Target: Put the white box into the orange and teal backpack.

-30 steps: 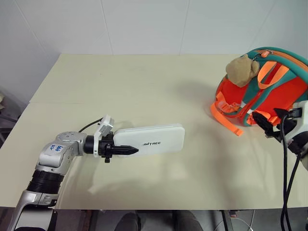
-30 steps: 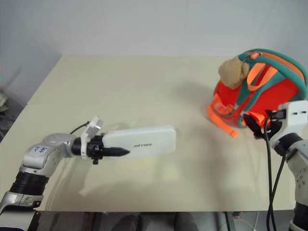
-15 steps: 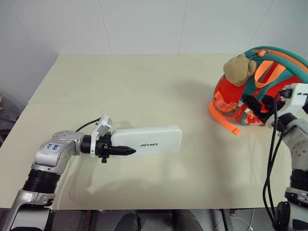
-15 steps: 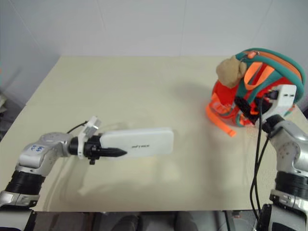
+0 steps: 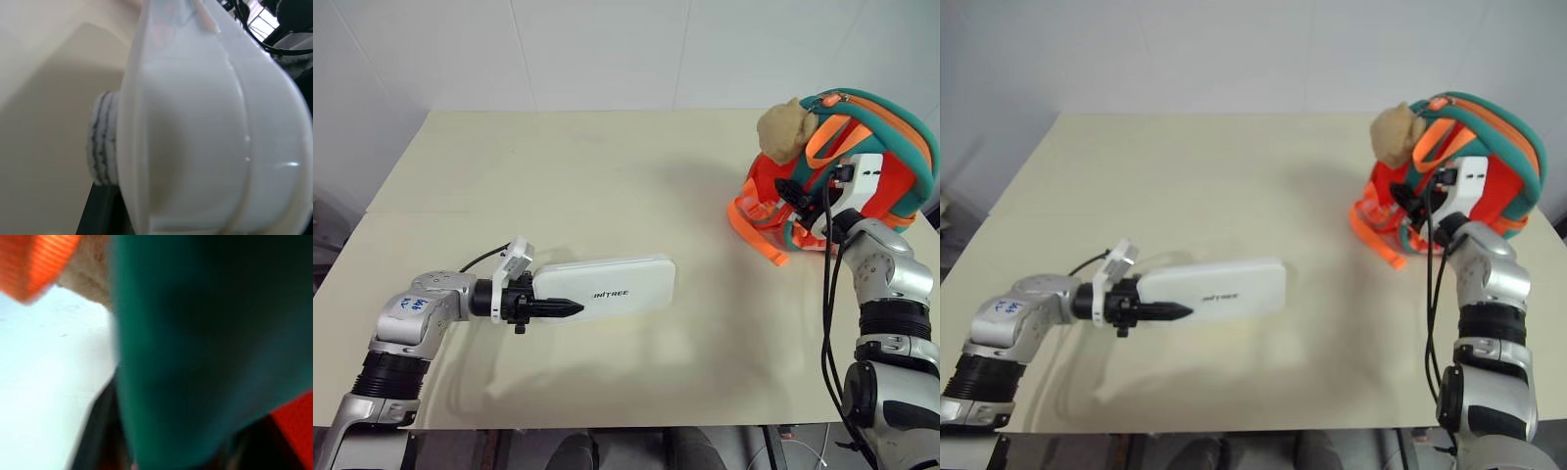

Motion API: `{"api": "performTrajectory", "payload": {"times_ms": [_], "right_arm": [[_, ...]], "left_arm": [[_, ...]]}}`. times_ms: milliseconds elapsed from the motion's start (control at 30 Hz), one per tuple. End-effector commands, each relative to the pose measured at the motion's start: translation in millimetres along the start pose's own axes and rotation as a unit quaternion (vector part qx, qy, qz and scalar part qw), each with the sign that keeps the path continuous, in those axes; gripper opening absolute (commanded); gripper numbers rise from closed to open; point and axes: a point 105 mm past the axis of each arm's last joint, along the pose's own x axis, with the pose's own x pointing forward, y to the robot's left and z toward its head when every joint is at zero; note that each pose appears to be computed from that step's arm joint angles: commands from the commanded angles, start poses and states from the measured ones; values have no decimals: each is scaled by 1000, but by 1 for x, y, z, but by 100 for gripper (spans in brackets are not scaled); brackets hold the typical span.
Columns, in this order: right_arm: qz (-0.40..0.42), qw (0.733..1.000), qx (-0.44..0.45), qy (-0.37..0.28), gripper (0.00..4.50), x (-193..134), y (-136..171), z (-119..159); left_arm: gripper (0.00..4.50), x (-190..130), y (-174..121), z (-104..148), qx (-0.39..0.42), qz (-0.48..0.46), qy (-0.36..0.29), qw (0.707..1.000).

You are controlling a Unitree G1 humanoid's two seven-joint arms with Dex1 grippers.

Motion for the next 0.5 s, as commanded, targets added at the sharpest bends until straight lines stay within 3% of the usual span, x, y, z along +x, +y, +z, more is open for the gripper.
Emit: {"api": "performTrajectory", "payload": {"times_ms": [33, 100, 233, 367, 500], "right_arm": [[47, 998, -17, -32, 82, 3, 16, 21], [68, 997, -10, -29, 55, 5, 25, 22], [192, 981, 31, -5, 55, 0, 75, 31], [339, 935, 91, 60, 55, -24, 135, 36], [437, 883, 146, 90, 55, -50, 179, 48]], "left_arm": [[129, -15, 5, 13, 28, 24, -15, 999], [129, -20, 7, 15, 28, 31, -17, 999], [129, -33, 10, 18, 30, 46, -20, 998], [129, -47, 15, 21, 33, 68, -15, 997], [129, -68, 24, 28, 40, 102, -13, 994]]}}
